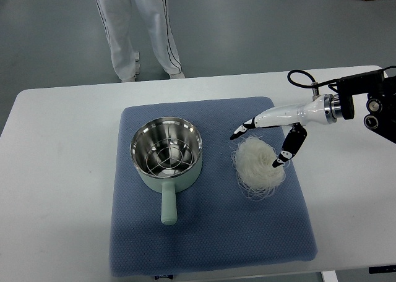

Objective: Put vermicelli into pot with right hand
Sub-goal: 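Reach the right hand down over the white vermicelli bundle, then close the right hand fingers around the vermicelli bundle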

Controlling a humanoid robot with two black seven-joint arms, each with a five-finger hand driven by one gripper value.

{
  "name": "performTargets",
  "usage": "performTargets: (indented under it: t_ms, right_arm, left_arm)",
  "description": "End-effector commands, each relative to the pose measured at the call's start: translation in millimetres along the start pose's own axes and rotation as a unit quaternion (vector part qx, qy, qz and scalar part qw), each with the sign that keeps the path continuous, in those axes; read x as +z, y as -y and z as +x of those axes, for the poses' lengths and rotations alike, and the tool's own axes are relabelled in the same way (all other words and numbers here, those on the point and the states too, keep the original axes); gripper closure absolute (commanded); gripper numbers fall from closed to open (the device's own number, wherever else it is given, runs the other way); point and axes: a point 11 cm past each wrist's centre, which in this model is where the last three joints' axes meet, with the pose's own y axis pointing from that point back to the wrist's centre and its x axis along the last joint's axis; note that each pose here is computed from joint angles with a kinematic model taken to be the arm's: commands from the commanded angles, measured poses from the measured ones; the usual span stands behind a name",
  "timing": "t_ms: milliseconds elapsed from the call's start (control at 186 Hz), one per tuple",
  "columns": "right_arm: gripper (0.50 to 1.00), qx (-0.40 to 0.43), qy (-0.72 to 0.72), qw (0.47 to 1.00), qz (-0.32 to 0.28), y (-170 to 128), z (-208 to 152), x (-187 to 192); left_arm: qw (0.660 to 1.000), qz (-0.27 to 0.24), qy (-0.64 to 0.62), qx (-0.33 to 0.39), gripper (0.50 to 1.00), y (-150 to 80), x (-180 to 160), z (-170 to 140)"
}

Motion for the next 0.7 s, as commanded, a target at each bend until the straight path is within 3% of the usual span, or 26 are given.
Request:
performTargets:
  t_ms: [0, 693]
  right_arm:
    - [0.589, -0.007, -0.012, 1.0, 0.006, 10, -5, -5]
    - [0.611, 0.023, -0.022, 0.999, -0.016, 21, -39, 13]
  left_arm:
    - [1.0, 0.0, 0.0, 0.0, 0.5, 0, 0, 0]
    - [1.0, 0.0, 0.0, 0.0, 0.5, 0, 0, 0]
